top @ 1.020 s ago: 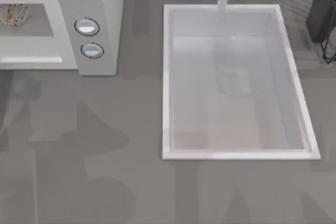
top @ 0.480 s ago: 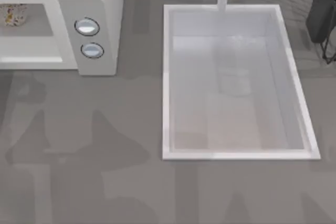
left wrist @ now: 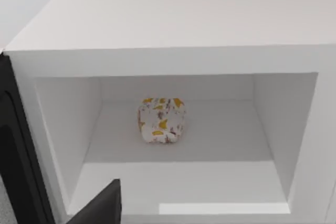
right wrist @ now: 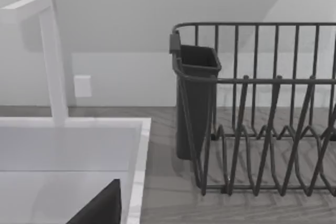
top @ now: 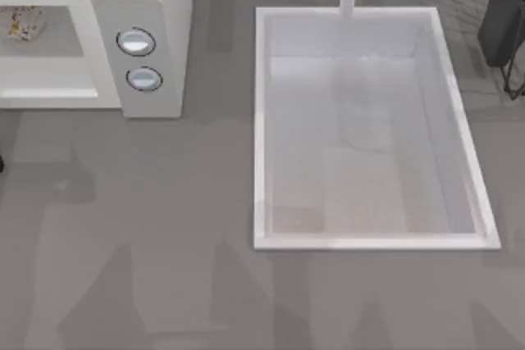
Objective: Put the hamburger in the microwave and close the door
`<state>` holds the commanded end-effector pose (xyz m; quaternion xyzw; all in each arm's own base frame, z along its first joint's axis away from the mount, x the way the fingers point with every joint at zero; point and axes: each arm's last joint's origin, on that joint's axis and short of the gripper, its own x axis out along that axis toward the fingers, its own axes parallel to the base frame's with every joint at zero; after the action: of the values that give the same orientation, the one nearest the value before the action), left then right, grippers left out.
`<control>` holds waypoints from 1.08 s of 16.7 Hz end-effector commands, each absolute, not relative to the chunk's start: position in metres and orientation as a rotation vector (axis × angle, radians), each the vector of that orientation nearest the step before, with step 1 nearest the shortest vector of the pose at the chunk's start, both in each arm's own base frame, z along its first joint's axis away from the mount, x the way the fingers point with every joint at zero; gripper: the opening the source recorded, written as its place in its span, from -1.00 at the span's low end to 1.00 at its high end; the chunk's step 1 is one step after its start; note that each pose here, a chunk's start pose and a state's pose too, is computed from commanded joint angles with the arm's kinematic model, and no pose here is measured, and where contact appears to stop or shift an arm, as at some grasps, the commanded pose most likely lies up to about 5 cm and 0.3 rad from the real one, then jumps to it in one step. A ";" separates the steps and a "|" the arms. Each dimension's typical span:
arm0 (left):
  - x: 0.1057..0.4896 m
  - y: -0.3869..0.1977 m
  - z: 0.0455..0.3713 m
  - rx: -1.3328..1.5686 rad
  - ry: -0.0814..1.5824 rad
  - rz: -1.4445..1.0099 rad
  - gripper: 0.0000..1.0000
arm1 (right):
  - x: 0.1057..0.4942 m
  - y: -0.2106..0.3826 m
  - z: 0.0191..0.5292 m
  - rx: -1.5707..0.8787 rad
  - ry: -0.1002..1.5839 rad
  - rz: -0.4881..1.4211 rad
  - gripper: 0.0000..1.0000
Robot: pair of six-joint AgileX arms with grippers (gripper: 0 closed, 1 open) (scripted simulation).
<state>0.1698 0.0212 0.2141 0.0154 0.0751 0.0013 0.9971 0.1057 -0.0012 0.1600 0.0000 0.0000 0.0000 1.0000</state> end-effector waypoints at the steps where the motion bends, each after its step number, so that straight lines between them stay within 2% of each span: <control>1: 0.159 0.017 0.212 0.030 0.128 0.003 1.00 | 0.106 -0.001 0.160 0.000 0.000 0.000 1.00; 7: 0.114 0.002 0.180 0.013 0.025 0.002 1.00 | 0.106 -0.001 0.160 0.000 0.000 0.000 1.00; 11: 0.106 -0.001 0.162 0.001 0.001 0.000 1.00 | 0.106 -0.001 0.160 0.000 0.000 0.000 1.00; 17: 0.106 -0.001 0.160 0.000 0.000 0.000 1.00 | 0.106 -0.001 0.160 0.000 0.000 0.000 1.00; 18: 0.106 -0.001 0.160 0.000 0.000 0.000 0.85 | 0.106 -0.001 0.160 0.000 0.000 0.000 1.00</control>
<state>0.1057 -0.0012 0.1600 0.0000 0.0000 0.0000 1.0000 0.1057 -0.0012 0.1600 0.0000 0.0000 0.0000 1.0000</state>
